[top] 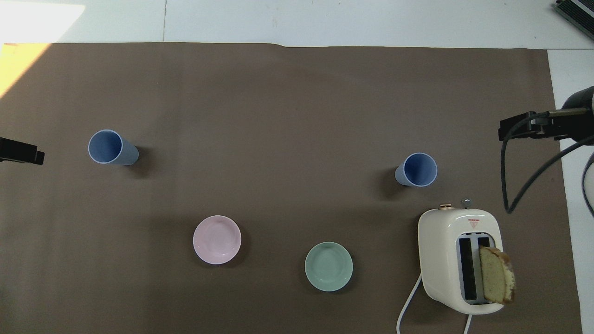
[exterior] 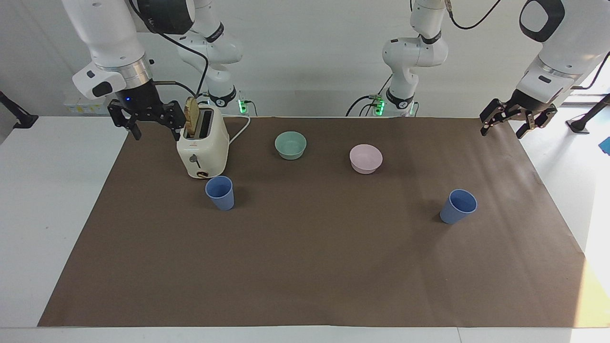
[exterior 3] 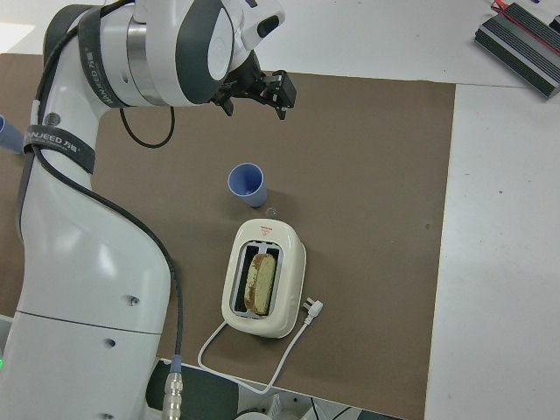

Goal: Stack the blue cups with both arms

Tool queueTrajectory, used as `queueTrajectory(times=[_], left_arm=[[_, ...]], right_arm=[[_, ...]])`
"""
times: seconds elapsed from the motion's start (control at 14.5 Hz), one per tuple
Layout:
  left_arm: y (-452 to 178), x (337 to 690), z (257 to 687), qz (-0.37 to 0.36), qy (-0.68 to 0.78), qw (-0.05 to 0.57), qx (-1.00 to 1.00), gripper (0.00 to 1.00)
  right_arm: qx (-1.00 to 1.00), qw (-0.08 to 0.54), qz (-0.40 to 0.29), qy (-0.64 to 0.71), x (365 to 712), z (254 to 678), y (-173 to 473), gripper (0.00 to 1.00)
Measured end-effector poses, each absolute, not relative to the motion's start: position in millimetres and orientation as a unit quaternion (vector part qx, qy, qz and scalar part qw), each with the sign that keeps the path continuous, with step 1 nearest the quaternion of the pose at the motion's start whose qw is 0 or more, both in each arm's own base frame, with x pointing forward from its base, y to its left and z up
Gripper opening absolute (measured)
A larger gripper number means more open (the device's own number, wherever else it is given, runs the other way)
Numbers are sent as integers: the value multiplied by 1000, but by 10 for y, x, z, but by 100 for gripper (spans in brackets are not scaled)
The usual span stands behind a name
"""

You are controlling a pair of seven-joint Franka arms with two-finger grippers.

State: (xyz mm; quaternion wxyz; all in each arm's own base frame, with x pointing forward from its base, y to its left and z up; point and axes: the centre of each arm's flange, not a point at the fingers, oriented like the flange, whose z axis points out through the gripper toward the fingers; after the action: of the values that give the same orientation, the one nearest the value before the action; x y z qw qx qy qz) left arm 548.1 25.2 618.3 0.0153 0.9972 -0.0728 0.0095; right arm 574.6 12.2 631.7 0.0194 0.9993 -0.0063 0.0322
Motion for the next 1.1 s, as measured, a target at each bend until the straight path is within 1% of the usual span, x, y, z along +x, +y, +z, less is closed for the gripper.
queueTrajectory(times=[1.1], left_arm=[[300, 5482, 6253, 17, -69, 14, 997, 100]], right_arm=[[999, 20, 30, -7, 5719, 6303, 119, 100]])
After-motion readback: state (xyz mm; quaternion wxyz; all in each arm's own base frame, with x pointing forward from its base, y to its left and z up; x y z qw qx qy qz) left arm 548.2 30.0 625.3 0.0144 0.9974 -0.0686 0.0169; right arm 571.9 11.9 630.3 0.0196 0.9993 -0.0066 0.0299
